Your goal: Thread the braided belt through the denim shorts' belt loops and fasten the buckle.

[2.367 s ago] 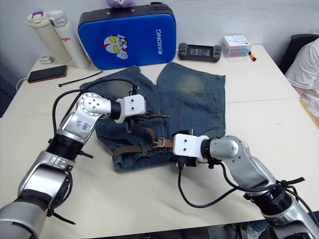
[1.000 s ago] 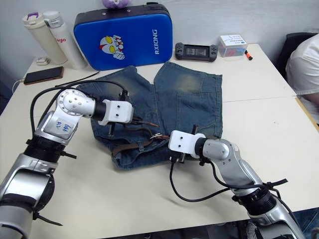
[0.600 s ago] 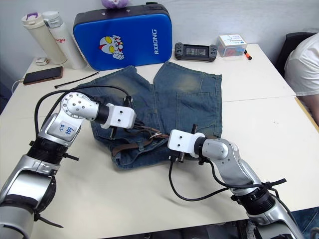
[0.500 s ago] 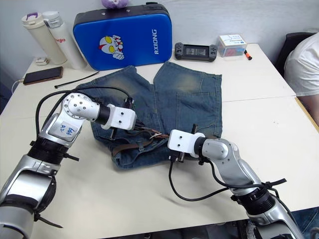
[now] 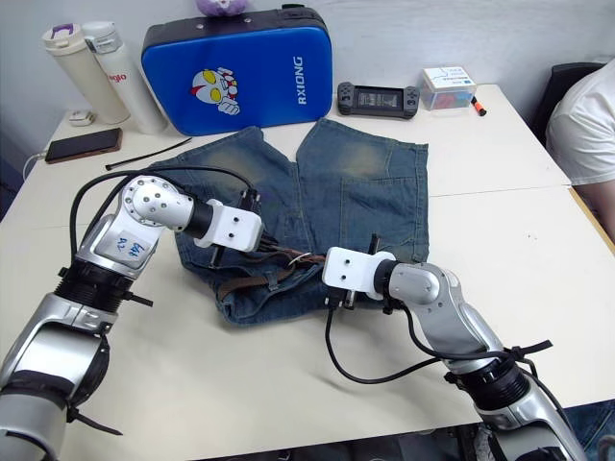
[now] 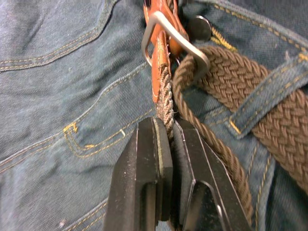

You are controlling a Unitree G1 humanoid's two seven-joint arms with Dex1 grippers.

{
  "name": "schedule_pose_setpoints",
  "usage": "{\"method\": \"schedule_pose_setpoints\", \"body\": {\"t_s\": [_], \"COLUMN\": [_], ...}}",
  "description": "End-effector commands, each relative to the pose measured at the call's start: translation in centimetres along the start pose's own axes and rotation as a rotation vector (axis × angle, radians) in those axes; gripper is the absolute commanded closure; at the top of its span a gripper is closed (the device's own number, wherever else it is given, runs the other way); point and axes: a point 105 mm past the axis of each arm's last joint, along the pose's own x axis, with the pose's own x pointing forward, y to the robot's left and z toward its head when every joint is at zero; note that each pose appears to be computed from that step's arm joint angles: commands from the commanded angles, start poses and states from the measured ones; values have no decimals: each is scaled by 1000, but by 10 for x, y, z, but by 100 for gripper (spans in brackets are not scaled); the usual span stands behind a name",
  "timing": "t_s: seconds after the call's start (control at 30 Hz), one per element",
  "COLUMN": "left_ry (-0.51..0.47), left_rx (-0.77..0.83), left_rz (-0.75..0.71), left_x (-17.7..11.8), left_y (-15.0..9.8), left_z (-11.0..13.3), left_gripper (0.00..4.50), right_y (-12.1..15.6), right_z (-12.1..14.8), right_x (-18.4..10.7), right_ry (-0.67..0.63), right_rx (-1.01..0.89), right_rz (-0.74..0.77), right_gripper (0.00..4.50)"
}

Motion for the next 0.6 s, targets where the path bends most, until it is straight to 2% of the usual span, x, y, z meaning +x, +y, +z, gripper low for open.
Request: {"method": "schedule_pose_setpoints", "body": {"t_s": [0.03, 0.37, 0.6], "left_ry": [-70, -116, -154], "left_rx": [4, -111, -189], "left_rz": [-33, -59, -63], "left_x": [12, 26, 41], "left_y": [-14, -24, -21], "left_z": [21, 41, 57], "left_gripper": [450, 450, 450], "right_y": [-12, -8, -7], "right_z": [10, 13, 17], "right_x": [-4, -3, -3], "right_ry": [-28, -36, -46], "right_rx": [-30, -20, -14], "right_rz": [-52, -27, -18], "right_gripper": [443, 443, 443]}}
